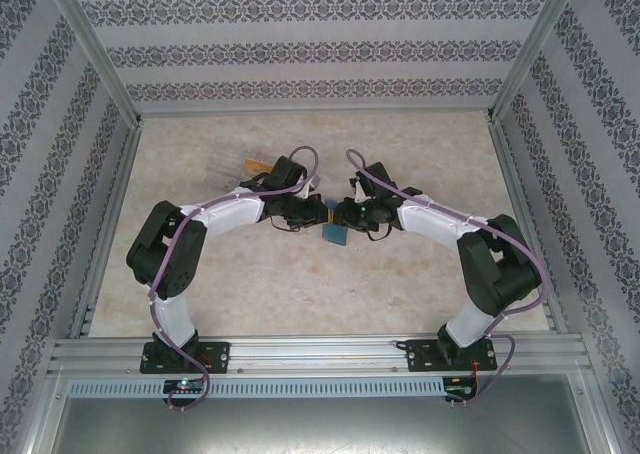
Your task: Take the credit cards out of the card holder
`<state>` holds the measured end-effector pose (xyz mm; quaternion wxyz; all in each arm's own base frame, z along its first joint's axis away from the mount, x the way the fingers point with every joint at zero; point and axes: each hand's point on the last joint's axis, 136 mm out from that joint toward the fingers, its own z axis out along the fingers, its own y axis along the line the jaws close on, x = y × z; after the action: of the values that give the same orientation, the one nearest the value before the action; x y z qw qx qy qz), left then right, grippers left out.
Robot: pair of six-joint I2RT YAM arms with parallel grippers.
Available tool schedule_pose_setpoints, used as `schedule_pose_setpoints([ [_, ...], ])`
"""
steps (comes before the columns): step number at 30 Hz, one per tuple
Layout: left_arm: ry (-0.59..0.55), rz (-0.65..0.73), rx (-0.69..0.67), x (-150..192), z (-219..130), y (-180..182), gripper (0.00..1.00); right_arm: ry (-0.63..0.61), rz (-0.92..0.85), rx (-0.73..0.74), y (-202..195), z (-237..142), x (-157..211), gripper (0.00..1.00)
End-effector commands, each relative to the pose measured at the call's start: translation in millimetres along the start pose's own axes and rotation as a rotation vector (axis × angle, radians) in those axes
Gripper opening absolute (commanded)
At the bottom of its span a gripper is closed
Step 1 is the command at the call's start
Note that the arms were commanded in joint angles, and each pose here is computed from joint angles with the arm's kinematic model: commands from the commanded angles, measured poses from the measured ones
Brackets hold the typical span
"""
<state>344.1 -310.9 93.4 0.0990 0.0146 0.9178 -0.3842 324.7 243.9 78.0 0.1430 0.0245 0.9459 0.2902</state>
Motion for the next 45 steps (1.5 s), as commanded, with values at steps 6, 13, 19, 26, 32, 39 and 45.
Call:
schedule_pose_setpoints([
  [6,-0.034,0.035,0.101,-12,-6,-26,0.0,0.027,-0.013,0.005,5,9,4,0.34],
  [13,-0.031,0.03,0.107,-11,-4,-27,0.0,0.032,-0.018,0.041,-2,11,7,0.36],
  [19,-0.045,0.021,0.065,-12,-6,-18,0.0,0.007,-0.009,0.217,-34,6,9,0.22],
  [26,-0.046,-0.019,-0.012,-10,-4,1,0.0,-0.022,0.014,0.356,-59,-4,11,0.17],
  [32,-0.043,-0.039,-0.021,-9,0,5,0.0,-0.026,0.033,0.425,-71,-9,12,0.15],
  [39,-0.023,-0.057,-0.036,-5,4,12,0.0,-0.027,0.032,0.472,-76,-14,11,0.14],
  [45,-0.014,-0.068,-0.051,-5,6,15,0.13,0.002,0.03,0.231,-40,5,9,0.26],
])
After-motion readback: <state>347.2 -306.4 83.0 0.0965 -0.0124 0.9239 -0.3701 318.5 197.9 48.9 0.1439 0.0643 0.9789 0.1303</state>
